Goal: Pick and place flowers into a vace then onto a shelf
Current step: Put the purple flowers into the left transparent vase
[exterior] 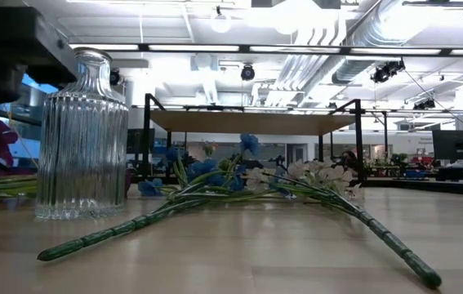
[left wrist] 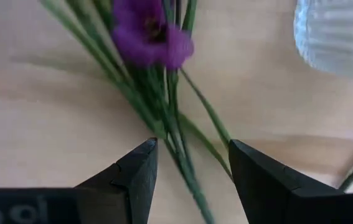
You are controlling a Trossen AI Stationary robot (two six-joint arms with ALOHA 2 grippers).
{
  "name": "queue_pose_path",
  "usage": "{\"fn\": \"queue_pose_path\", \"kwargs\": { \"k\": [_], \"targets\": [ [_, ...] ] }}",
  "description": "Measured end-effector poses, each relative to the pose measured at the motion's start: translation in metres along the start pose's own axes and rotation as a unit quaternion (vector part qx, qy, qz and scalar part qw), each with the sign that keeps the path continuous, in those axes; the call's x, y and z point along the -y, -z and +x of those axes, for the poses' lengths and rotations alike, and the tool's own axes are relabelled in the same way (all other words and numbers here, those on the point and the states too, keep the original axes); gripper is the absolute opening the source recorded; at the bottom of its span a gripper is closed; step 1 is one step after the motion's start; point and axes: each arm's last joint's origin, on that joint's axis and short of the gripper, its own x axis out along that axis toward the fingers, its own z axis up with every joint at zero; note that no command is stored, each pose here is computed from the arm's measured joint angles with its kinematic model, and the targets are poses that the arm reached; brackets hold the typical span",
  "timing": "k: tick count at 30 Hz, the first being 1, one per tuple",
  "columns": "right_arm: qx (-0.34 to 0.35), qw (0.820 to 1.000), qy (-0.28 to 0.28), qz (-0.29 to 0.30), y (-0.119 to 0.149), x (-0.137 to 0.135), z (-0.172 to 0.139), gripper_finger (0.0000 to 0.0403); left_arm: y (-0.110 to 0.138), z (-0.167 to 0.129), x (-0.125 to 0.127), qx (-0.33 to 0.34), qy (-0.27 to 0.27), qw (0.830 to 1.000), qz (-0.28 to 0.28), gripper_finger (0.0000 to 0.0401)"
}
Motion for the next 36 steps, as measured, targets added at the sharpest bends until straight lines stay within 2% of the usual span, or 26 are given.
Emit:
{"fn": "queue_pose_path", "kwargs": {
  "k": [9,18,23,33,36],
  "targets": [
    [0.005,1.000,0.000,0.008,-0.001,0.000,0.000,0.0134,0.002,0.016,0.000,-0.002,-0.029,1.000,0.002,0.0229],
    [0.008,1.000,-0.001,0.013,-0.002,0.000,0.000,0.0134,0.001,0.017,-0.002,0.009,-0.041,0.999,0.001,0.0218],
    [0.008,1.000,-0.001,0.013,-0.003,0.000,0.000,0.0134,0.000,0.017,-0.003,0.011,-0.047,0.999,0.002,0.0173],
    [0.008,1.000,-0.001,0.014,-0.003,0.000,0.000,0.0134,-0.002,0.017,-0.007,0.018,-0.070,0.997,0.004,0.0053],
    [0.008,1.000,-0.001,0.014,-0.003,0.000,0.000,0.0134,-0.003,0.017,-0.008,0.022,-0.075,0.997,0.005,0.0043]
  ]
}}
